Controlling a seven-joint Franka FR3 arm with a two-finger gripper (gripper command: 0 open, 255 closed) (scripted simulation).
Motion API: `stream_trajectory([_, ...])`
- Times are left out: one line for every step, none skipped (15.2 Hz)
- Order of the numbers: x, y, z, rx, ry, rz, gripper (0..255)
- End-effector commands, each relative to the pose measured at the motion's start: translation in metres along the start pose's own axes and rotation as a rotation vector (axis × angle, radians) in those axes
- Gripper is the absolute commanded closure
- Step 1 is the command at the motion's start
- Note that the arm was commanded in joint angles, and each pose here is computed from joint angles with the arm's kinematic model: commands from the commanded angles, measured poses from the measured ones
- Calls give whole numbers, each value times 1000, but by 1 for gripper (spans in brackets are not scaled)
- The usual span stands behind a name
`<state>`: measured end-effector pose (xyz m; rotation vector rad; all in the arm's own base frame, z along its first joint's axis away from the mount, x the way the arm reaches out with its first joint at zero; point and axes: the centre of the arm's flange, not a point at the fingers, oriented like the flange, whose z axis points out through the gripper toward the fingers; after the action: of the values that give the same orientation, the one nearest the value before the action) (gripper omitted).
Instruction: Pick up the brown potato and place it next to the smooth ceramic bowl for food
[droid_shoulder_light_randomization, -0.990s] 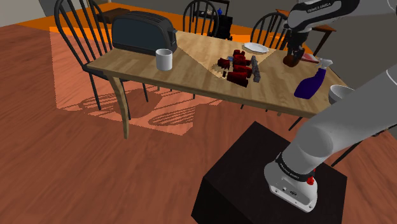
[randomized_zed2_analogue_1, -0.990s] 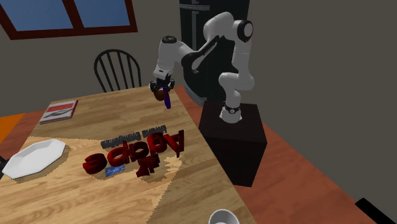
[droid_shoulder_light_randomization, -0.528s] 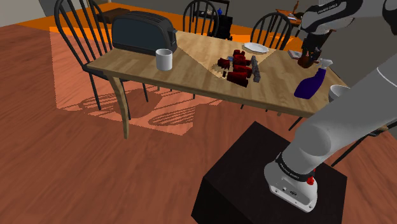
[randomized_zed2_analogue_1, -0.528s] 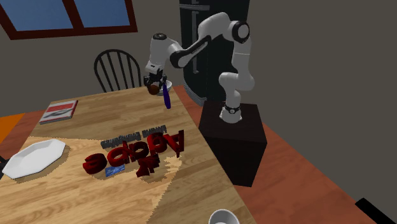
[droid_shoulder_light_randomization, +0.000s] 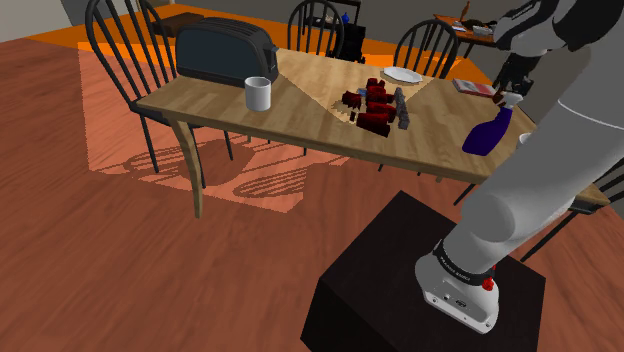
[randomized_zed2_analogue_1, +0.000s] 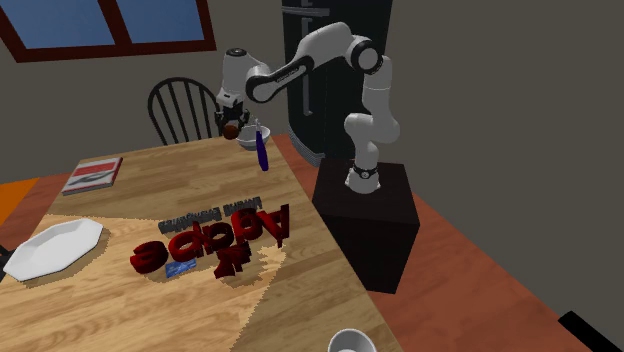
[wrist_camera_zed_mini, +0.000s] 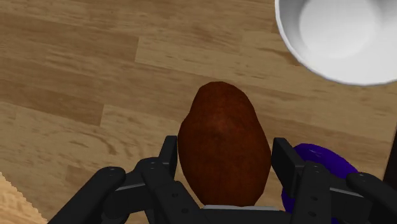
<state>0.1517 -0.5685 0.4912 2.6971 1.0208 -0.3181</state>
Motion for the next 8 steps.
stream_trajectory([-35, 0, 11, -2, 2, -2, 255])
stream_trajectory([-33, -1, 16, -1, 2, -2, 255])
stream_trajectory([-32, -2, 21, -1, 2, -2, 255])
stream_trajectory([-30, -3, 26, -1, 2, -2, 255])
stream_trajectory([-29, -3, 31, -1, 2, -2, 255])
stream_trajectory([-27, -4, 36, -1, 2, -2, 255])
stream_trajectory([-26, -5, 41, -1, 2, -2, 255])
stream_trajectory([-24, -6, 46, -1, 2, -2, 255])
